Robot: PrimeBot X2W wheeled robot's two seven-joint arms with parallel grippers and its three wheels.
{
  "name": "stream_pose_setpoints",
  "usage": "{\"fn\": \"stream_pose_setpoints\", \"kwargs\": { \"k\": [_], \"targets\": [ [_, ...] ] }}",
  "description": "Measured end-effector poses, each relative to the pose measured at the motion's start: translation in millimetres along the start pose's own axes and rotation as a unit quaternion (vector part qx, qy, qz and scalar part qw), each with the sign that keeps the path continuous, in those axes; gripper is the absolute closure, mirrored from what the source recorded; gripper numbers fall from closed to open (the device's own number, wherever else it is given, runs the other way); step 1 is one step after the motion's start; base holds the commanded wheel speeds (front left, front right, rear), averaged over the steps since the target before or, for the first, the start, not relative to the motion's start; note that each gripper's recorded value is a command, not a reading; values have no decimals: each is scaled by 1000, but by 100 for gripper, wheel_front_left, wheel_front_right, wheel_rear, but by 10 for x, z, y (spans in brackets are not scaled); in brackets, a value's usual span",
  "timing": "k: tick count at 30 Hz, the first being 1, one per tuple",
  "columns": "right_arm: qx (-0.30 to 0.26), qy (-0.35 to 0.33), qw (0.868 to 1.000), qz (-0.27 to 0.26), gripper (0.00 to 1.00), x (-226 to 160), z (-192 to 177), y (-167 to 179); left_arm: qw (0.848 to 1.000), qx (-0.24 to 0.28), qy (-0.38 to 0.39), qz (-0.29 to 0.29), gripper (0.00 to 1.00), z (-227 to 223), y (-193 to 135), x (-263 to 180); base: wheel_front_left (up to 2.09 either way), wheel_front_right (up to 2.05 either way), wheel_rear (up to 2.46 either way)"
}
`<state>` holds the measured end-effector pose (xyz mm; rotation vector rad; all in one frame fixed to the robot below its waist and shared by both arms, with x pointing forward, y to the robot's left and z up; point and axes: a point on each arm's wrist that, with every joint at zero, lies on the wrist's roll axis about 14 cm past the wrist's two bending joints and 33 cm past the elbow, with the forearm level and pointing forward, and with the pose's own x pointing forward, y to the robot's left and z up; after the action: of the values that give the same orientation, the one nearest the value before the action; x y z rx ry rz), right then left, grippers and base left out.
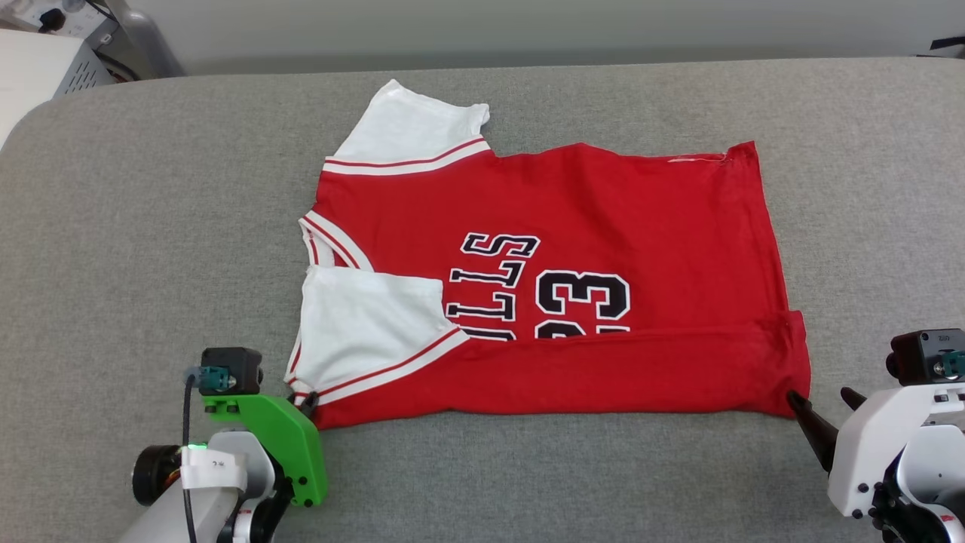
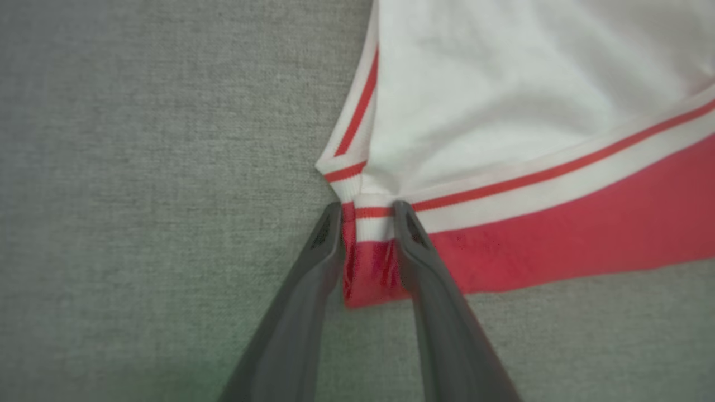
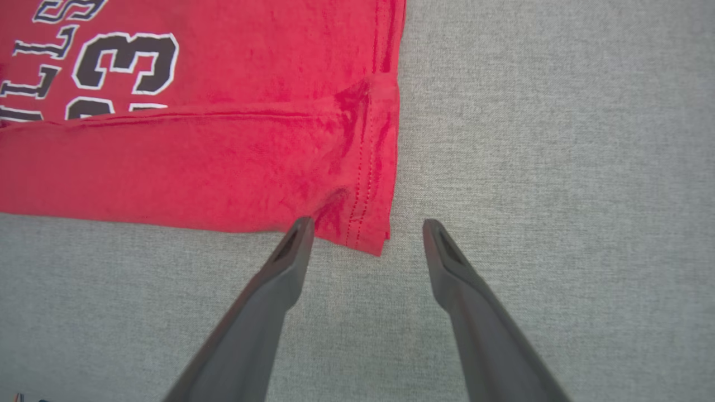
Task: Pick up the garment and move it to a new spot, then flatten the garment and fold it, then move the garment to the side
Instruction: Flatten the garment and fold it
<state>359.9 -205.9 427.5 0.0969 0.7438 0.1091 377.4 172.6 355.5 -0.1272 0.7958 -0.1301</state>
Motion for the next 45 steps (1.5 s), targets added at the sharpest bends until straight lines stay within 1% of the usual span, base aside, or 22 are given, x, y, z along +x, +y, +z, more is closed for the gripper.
{"fn": "stream_pose_setpoints", "kwargs": {
  "k": [2, 5, 10, 14, 16, 20, 27, 37, 38, 39, 40, 45],
  "targets": [
    [-2, -3, 1000, 0, 0, -11, 17, 2, 1000, -5, -1, -9, 100, -10, -68, -16, 0, 0, 0],
    [-7, -7, 1000, 0, 0, -25, 43, 8, 1000, -9, -9, -10, 100, 0, -79, -63, 0, 0, 0],
    [-23, -8, 1000, -10, 0, -40, 63, -26, 999, -22, -45, -20, 100, 85, -139, -199, 0, 0, 0],
    [-27, 1, 1000, -15, 0, -6, 26, -39, 994, -35, -95, -27, 100, 310, -179, -353, 0, 0, 0],
    [-19, 10, 1000, -16, 0, 32, -24, -36, 991, -37, -122, -28, 100, 462, -179, -441, 0, 0, 0],
    [-9, 26, 999, -19, 0, 128, -93, -34, 987, -34, -150, -35, 100, 639, -211, -559, 0, 0, 0],
    [8, 44, 999, -22, 0, 331, -156, -16, 987, -33, -155, -39, 100, 691, -241, -612, 0, 0, 0],
    [19, 72, 997, -25, 0, 512, -292, -3, 990, -29, -130, -38, 100, 543, -237, -544, 0, 0, 0],
    [20, 76, 997, -25, 41, 520, -318, 1, 991, -29, -126, -38, 100, 526, -234, -536, 0, 0, 0],
    [21, 79, 996, -25, 59, 528, -341, 1, 991, -28, -122, -37, 100, 502, -230, -525, 0, 0, 0],
    [21, 79, 996, -25, 100, 536, -344, 1, 992, -28, -117, -36, 100, 480, -227, -515, 0, 0, 0],
    [22, 73, 997, -23, 100, 538, -316, 11, 993, -25, -112, -35, 100, 441, -213, -512, 0, 0, 0]
  ]
}}
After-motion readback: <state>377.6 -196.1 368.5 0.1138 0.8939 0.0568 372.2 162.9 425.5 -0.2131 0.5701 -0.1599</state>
